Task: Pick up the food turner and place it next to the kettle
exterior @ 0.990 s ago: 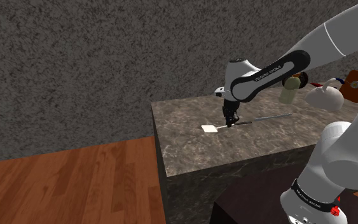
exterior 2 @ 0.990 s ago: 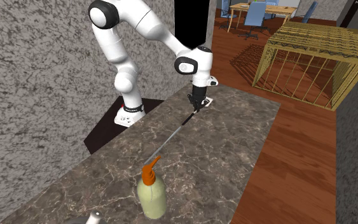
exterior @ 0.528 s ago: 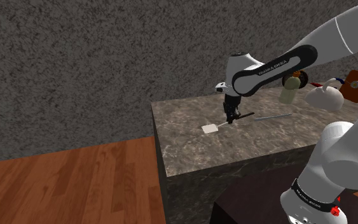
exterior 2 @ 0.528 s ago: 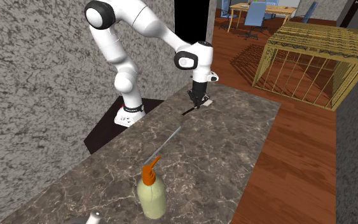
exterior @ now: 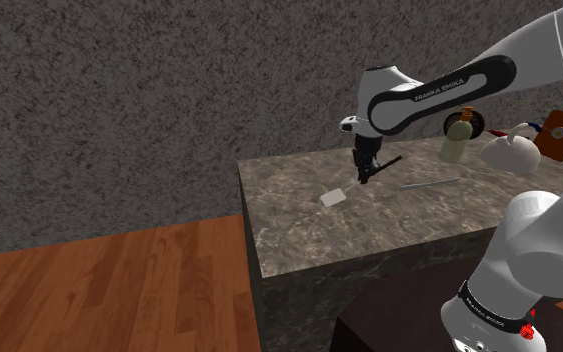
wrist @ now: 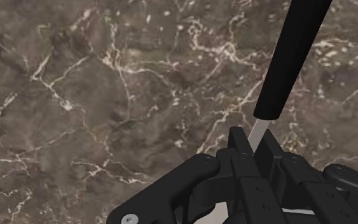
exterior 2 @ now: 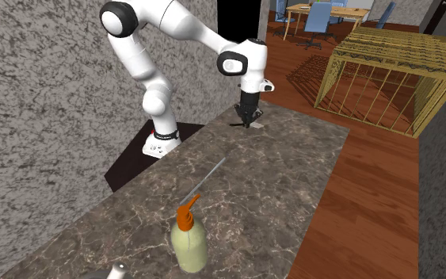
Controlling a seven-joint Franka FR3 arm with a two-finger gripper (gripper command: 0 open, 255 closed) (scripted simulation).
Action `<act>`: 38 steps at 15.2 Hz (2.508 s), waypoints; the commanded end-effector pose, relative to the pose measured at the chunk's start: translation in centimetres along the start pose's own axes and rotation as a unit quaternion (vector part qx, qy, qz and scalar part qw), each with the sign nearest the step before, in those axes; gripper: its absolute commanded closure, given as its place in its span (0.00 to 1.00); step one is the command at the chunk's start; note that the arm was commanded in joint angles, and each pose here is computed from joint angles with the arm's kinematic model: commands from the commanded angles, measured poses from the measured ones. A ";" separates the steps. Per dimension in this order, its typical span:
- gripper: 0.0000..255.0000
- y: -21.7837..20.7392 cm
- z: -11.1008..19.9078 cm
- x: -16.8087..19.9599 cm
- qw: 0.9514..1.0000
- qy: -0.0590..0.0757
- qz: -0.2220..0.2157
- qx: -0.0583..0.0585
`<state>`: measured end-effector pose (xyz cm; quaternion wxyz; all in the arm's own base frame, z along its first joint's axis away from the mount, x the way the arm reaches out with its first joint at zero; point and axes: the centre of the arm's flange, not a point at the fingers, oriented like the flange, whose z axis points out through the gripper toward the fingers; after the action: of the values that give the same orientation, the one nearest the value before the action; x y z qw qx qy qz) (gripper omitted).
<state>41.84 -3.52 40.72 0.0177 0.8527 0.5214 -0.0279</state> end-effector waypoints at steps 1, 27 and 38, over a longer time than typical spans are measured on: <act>1.00 0.0 -1.0 -0.1 1.000 0.000 0.000 0.000; 1.00 0.1 -14.7 -1.0 1.000 0.000 0.000 0.000; 1.00 -1.1 -17.9 -6.4 1.000 0.000 0.000 0.000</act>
<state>39.32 -6.76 58.99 0.0176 0.8529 0.5210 -0.0280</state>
